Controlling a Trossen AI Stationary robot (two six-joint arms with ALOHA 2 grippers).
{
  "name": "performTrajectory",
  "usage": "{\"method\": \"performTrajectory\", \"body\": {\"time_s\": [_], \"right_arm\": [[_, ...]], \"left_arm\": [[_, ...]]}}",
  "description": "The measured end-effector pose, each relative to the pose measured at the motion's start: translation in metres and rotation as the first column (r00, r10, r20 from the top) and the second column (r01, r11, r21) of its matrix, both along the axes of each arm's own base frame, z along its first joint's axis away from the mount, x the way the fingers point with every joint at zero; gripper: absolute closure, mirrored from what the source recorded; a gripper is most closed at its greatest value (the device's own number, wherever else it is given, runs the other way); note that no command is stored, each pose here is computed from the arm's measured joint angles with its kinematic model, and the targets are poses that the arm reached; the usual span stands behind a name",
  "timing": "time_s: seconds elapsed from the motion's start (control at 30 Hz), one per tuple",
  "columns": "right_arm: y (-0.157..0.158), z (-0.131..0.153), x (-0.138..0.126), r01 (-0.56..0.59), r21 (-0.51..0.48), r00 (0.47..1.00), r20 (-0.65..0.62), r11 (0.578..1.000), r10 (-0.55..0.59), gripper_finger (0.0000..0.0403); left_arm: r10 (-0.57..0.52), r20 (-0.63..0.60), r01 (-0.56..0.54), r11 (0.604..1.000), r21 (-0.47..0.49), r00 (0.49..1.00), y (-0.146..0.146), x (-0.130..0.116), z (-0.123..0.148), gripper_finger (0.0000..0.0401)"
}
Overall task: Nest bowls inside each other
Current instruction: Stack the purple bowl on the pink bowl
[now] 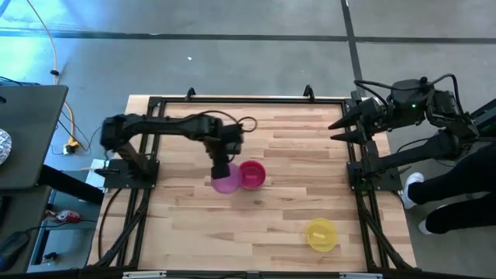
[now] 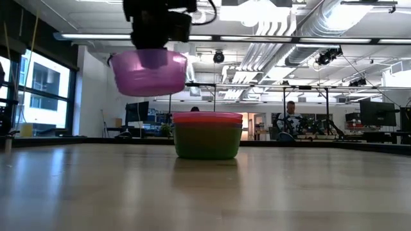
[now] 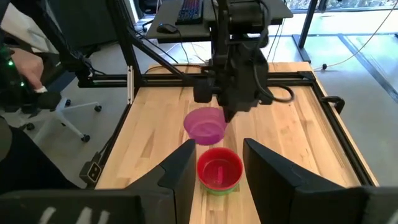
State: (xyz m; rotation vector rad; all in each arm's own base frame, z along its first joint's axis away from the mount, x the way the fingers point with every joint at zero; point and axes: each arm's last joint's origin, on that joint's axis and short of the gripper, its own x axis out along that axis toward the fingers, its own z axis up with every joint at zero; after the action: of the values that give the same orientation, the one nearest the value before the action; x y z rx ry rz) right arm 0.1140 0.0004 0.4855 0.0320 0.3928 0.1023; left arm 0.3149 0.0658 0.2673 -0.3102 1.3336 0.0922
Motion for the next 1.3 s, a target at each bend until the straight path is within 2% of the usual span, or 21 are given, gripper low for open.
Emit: {"method": "performTrajectory", "body": {"time_s": [0.3,0.53,0.83,1.3], "right_arm": [[0.001,-0.003,-0.002,-0.011,0.035,0.999,-0.042,0.999,0.012,0.0277],[0.001,-0.005,-0.002,-0.015,0.038,0.998,-0.055,0.999,0.017,0.0277],[0.001,-0.005,-0.002,-0.022,0.033,0.998,-0.054,0.999,0.024,0.0277],[0.001,-0.005,-0.002,-0.030,0.016,0.998,-0.052,0.999,0.031,0.0277]], "left_arm": [[-0.112,-0.072,0.113,0.994,0.012,0.991,0.015,0.056,-0.001,0.0401],[-0.135,-0.045,0.137,0.990,0.034,0.990,0.032,0.085,-0.002,0.0401],[-0.133,-0.066,0.134,0.991,0.001,0.989,0.048,0.099,-0.021,0.0401],[-0.151,-0.064,0.150,0.989,-0.020,0.987,0.052,0.109,-0.042,0.0401]]}}
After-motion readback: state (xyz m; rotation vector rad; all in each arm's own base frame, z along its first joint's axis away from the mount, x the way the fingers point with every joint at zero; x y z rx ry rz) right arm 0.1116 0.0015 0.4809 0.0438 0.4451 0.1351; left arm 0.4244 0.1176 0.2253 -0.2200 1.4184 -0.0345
